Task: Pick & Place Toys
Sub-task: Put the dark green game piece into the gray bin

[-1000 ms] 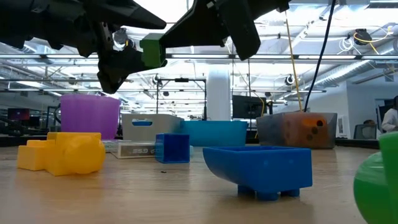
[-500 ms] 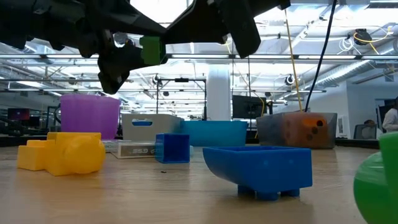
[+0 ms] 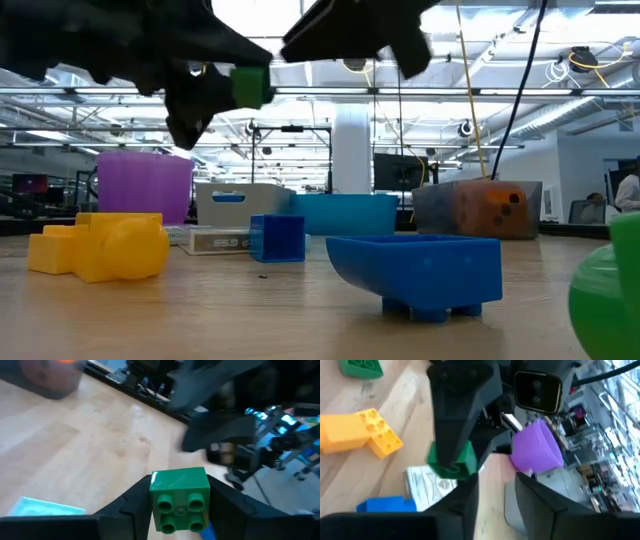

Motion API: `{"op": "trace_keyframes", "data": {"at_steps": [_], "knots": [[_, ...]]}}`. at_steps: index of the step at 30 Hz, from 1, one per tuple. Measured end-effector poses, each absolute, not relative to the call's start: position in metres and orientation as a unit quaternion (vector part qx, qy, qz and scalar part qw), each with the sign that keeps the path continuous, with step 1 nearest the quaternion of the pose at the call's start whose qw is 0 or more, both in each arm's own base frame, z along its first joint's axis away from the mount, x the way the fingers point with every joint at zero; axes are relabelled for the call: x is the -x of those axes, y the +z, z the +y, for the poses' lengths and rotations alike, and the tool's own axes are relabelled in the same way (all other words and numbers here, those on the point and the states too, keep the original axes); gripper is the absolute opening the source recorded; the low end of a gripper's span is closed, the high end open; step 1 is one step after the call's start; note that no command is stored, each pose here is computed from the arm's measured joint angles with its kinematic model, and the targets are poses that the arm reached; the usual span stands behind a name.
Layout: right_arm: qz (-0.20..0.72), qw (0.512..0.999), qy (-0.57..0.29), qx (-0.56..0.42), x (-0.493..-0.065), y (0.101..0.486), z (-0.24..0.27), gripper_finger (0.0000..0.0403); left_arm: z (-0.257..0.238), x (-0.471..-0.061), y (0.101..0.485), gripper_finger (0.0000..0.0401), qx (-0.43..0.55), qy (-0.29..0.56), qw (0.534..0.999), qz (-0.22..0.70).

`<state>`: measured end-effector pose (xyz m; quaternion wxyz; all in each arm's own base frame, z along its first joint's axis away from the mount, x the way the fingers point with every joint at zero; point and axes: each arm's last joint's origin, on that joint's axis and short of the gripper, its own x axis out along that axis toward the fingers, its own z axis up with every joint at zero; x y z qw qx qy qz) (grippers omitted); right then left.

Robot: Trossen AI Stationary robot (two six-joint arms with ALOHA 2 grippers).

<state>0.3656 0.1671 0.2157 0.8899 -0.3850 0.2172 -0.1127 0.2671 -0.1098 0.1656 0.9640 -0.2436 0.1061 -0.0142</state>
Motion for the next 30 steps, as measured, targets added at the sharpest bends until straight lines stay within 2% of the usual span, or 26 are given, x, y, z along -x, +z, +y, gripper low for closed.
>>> {"op": "trace_keyframes", "data": {"at_steps": [6,10,15,21,25,30], "knots": [[0.237,0.902,-0.109,0.343,-0.343,0.234,0.171,0.0164,-0.075,-0.278,0.169,0.0151,0.219,0.024,0.971,0.097],[0.244,0.907,-0.108,0.325,-0.334,0.24,0.172,0.0177,-0.035,-0.286,0.181,0.0164,0.194,0.075,0.971,0.114],[0.251,0.908,-0.108,0.318,-0.332,0.24,0.172,0.0179,0.018,-0.297,0.21,0.0157,0.14,0.17,0.954,0.204],[0.265,0.903,-0.108,0.319,-0.33,0.237,0.171,0.0173,0.078,-0.3,0.243,0.0159,0.121,0.261,0.914,0.287],[0.267,0.906,-0.112,0.307,-0.33,0.236,0.17,0.0172,0.108,-0.29,0.243,0.0167,0.133,0.306,0.882,0.334],[0.273,0.904,-0.112,0.308,-0.328,0.231,0.169,0.0174,0.12,-0.276,0.232,0.0152,0.151,0.316,0.856,0.38]]}}
